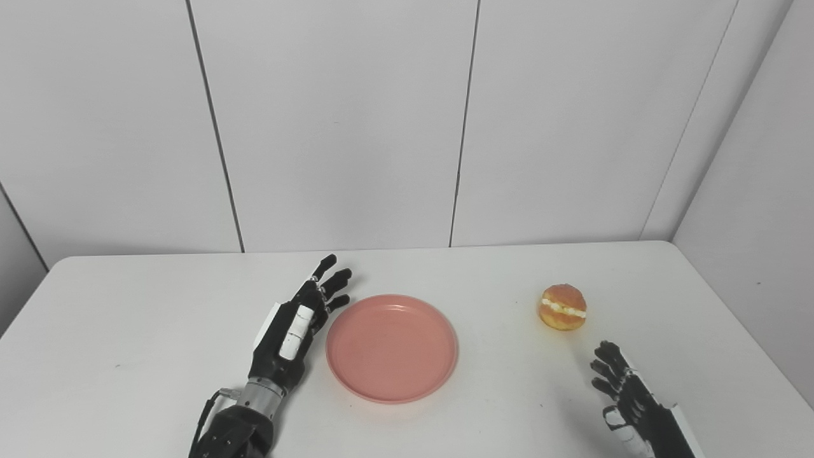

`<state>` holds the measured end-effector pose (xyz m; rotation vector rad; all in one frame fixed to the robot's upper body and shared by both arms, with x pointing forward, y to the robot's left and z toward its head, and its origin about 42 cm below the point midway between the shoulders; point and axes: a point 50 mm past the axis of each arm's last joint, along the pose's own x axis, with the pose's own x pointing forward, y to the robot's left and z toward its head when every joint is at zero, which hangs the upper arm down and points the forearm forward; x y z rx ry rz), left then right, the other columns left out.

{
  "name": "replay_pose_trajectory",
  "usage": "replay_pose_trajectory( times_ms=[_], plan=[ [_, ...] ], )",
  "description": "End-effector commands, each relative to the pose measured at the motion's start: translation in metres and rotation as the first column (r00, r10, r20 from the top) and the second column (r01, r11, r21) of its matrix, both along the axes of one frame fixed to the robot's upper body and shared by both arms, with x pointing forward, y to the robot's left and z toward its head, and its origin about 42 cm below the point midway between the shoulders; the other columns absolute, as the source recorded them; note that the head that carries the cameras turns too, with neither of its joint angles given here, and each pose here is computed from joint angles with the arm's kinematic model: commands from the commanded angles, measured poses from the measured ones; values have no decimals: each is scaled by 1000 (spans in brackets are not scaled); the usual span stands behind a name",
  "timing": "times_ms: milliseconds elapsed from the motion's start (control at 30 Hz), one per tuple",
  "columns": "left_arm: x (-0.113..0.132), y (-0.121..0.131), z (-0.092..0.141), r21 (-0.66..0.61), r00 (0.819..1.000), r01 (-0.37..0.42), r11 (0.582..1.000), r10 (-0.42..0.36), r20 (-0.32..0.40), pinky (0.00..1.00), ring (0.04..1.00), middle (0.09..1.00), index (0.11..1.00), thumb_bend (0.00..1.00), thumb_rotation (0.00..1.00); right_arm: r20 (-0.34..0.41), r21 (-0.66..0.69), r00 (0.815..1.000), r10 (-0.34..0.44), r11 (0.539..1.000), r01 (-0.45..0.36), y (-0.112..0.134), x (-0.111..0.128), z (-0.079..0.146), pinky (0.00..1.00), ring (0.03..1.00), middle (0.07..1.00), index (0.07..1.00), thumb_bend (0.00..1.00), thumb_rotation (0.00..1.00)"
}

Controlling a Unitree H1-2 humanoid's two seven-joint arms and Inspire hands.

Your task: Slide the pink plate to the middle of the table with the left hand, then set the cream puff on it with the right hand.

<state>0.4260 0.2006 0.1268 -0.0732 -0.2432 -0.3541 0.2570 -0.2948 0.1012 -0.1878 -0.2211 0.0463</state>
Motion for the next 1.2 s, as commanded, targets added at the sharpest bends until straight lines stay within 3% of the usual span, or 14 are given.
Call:
replay_pose_trajectory(
  times_ms=[0, 233, 333, 467, 633, 733, 833, 1067, 1167],
  plan=[
    [-27, 21, -49, -4, 993, -41, 999, 40, -115, 888, 928, 887, 931, 962, 863, -89, 51, 996, -9, 999, 13, 16, -6, -22, 907, 915, 943, 939, 860, 834],
    [-25, 21, -52, -5, 995, -38, 999, 37, -97, 893, 930, 893, 936, 940, 866, -89, 45, 996, -25, 999, 29, 19, -3, -26, 905, 911, 941, 931, 883, 828],
    [-24, 20, -53, -1, 996, -30, 1000, 29, -85, 896, 937, 900, 944, 900, 879, -55, 54, 997, -52, 997, 55, 20, -4, -27, 846, 871, 904, 911, 836, 790],
    [-27, 20, -53, 1, 996, -37, 999, 37, -82, 910, 944, 901, 946, 892, 885, 47, 72, 992, -121, 990, 117, 21, -8, -24, 757, 802, 846, 872, 784, 733],
    [-30, 21, -53, 3, 994, -47, 999, 47, -96, 931, 945, 897, 938, 881, 881, 109, 51, 983, -145, 989, 140, 22, -11, -10, 760, 801, 843, 881, 786, 768],
    [-31, 23, -54, 4, 994, -48, 999, 48, -102, 940, 948, 900, 942, 883, 876, 172, -93, 976, -132, 984, 149, 22, -10, 13, 766, 811, 852, 894, 771, 782],
    [-32, 23, -53, 3, 993, -44, 999, 44, -108, 935, 947, 896, 943, 875, 867, 234, -265, 962, -138, 943, 200, 20, -4, 39, 718, 792, 856, 897, 815, 761],
    [-36, 19, -50, -9, 992, -36, 999, 35, -117, 934, 947, 881, 944, 876, 846, 365, -426, 920, -143, 853, 302, 13, 20, 81, 703, 809, 856, 865, 903, 697],
    [-38, 16, -47, -12, 993, -30, 999, 28, -115, 923, 947, 873, 945, 884, 846, 383, -475, 913, -143, 817, 327, 10, 31, 94, 715, 800, 848, 870, 917, 675]
  ],
)
